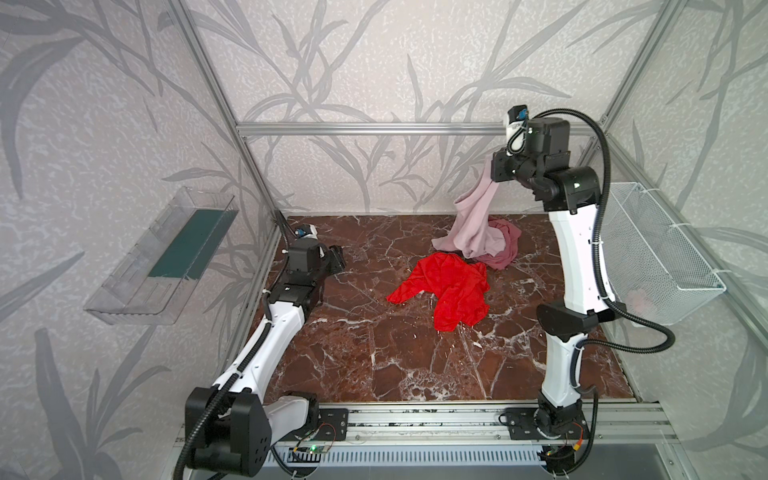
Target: Pick out a specific cloth from the pile
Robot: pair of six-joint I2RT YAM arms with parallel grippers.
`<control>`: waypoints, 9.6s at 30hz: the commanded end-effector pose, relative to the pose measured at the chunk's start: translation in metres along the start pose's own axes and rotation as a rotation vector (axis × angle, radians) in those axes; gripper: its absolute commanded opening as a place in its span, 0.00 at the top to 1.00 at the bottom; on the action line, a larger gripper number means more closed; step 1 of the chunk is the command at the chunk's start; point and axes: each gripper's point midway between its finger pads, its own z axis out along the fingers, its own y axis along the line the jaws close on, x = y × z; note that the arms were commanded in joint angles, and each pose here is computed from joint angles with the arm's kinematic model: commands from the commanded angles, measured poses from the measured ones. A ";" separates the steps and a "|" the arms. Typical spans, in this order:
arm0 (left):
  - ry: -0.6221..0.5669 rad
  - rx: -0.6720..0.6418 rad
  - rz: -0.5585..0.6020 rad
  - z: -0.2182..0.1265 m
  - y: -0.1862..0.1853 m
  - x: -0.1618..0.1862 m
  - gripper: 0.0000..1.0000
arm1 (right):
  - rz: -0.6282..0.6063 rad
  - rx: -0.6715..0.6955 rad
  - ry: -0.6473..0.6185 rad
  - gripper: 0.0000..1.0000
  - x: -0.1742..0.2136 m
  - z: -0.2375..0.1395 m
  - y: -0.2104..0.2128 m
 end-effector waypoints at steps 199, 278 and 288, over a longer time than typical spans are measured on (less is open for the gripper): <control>0.202 -0.181 0.020 -0.038 0.015 0.026 1.00 | 0.380 -0.732 0.337 0.20 0.313 -0.062 0.181; 0.574 -0.449 0.013 -0.077 0.101 0.215 0.60 | 0.348 -0.759 0.361 0.19 0.310 -0.060 0.180; 0.523 -0.461 0.023 -0.062 0.110 0.215 0.82 | 0.365 -0.743 0.362 0.19 0.313 -0.060 0.177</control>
